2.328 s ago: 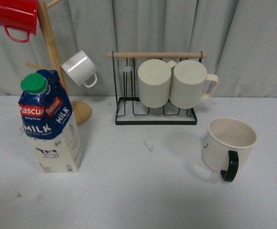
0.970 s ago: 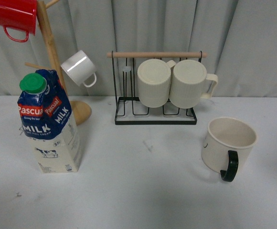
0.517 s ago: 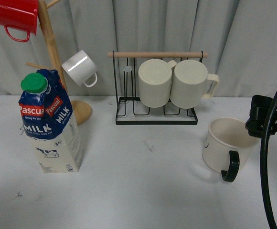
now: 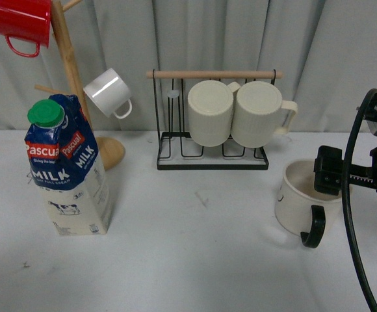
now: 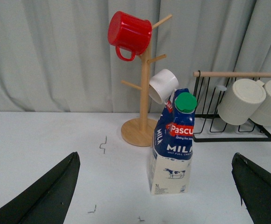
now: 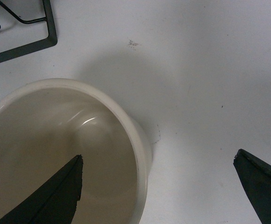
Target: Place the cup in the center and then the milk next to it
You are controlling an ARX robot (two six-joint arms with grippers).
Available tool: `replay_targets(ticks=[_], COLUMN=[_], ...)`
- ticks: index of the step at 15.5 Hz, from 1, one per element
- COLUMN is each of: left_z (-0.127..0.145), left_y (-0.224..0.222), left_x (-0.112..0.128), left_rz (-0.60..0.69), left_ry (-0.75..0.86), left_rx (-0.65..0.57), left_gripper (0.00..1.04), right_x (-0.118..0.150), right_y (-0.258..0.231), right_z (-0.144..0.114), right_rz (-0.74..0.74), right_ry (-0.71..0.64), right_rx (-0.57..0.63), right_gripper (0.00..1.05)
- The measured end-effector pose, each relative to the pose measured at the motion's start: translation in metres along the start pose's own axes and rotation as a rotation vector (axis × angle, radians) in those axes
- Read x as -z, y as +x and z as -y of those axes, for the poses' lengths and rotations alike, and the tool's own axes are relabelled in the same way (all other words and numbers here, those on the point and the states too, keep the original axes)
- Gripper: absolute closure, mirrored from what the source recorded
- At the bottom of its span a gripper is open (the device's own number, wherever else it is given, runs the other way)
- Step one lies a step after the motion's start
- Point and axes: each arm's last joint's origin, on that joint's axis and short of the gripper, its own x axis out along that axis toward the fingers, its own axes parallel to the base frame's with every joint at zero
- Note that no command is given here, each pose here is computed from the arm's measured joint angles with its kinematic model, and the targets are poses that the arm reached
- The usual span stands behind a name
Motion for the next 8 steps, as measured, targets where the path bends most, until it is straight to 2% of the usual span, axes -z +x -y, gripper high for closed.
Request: replay_targets(ticks=[1,3,4,5,8], left_z=[0.0,0.0,0.0,0.0,0.0], left_y=[0.0,0.0,0.0,0.0,0.0], left_x=[0.0,0.0,0.0,0.0,0.0], left_rz=[0.0,0.0,0.0,0.0,0.0], left_ry=[0.0,0.0,0.0,0.0,0.0], left_rx=[0.0,0.0,0.0,0.001,0.0], left_gripper=[0.07,0.07,0.07,0.07,0.07], right_x=[0.0,-0.001,-0.002,-0.003,-0.009], right_y=[0.001,0.001,-0.001,-0.009,-0.03], right_z=[-0.001,-0.002,-0.003,-0.006,-0.02], right_rz=[0.0,0.011,0.013,0.021,0.053], right_ry=[-0.003,-0.002,-0.003,-0.009,-0.032], right_rx=[0.003,0.007,0.002,-0.017,-0.067], right_gripper=[0.11,0.78,0.96,1.01,1.01])
